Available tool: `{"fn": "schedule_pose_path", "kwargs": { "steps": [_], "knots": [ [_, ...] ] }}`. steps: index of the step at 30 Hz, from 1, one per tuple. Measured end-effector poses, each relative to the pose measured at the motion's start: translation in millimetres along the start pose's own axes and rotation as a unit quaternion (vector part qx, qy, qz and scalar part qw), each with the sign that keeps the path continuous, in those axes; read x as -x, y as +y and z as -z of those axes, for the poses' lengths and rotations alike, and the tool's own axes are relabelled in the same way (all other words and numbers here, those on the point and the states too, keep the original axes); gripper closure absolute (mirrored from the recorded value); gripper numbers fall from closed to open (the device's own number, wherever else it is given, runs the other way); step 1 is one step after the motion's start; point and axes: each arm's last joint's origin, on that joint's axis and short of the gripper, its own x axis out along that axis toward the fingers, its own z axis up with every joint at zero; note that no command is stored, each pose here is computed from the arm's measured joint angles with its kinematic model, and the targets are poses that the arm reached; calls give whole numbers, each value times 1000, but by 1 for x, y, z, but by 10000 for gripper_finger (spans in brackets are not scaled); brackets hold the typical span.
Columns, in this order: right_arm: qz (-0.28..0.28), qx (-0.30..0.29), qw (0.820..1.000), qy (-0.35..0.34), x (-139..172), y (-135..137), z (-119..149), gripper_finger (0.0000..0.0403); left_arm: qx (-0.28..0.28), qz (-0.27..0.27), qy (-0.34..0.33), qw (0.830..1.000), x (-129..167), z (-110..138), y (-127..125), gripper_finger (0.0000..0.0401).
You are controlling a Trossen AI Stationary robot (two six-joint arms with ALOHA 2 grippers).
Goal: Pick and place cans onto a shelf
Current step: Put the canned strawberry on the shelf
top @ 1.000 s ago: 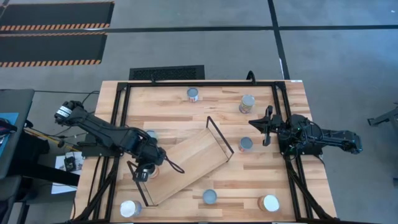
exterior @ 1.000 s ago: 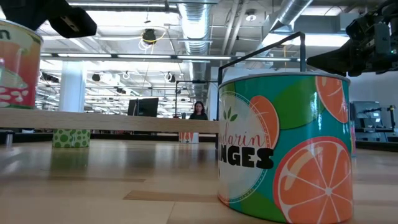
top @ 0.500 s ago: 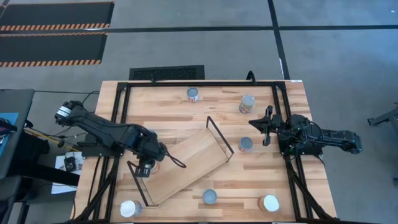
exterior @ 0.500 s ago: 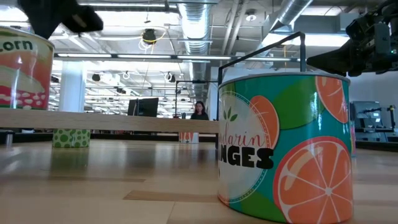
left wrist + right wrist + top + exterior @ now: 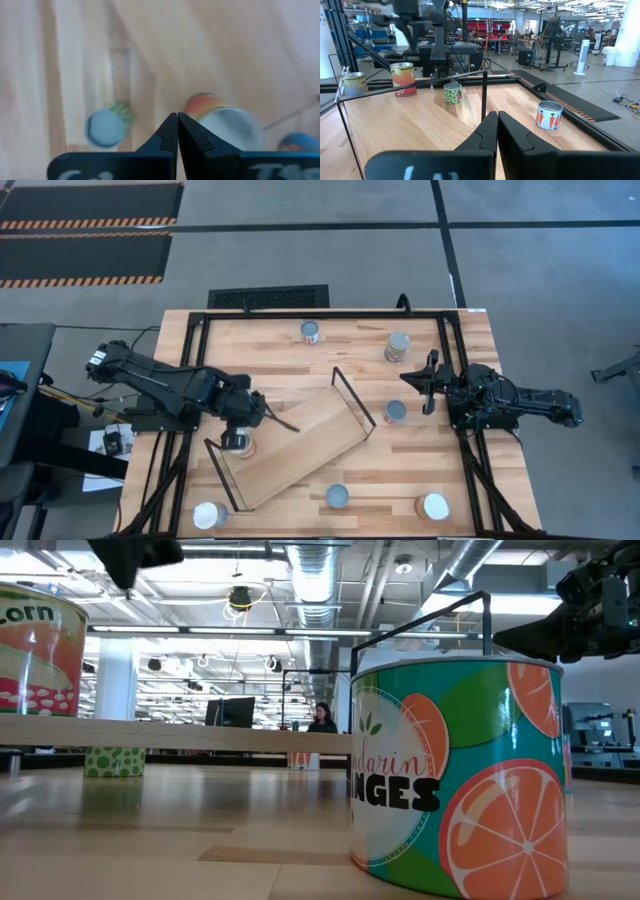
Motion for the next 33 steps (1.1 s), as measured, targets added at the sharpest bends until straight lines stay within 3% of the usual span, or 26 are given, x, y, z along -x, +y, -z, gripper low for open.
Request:
{"fn": "schedule_pose_path", "kwargs": {
  "steps": [8,13,16,19,33],
  "knots": [
    [0,0,1000,0,0,0,0,365,97,-14,-55,994,-14,18,57,401],
    [0,0,1000,0,0,0,0,365,156,-29,-38,987,-32,38,77,401],
    [0,0,1000,0,0,0,0,365,187,-46,-18,981,-47,45,82,400],
    [0,0,1000,0,0,0,0,365,183,-52,-12,982,-62,45,83,386],
    [0,0,1000,3,0,0,0,365,193,-67,26,979,-107,41,83,261]
  ]
}}
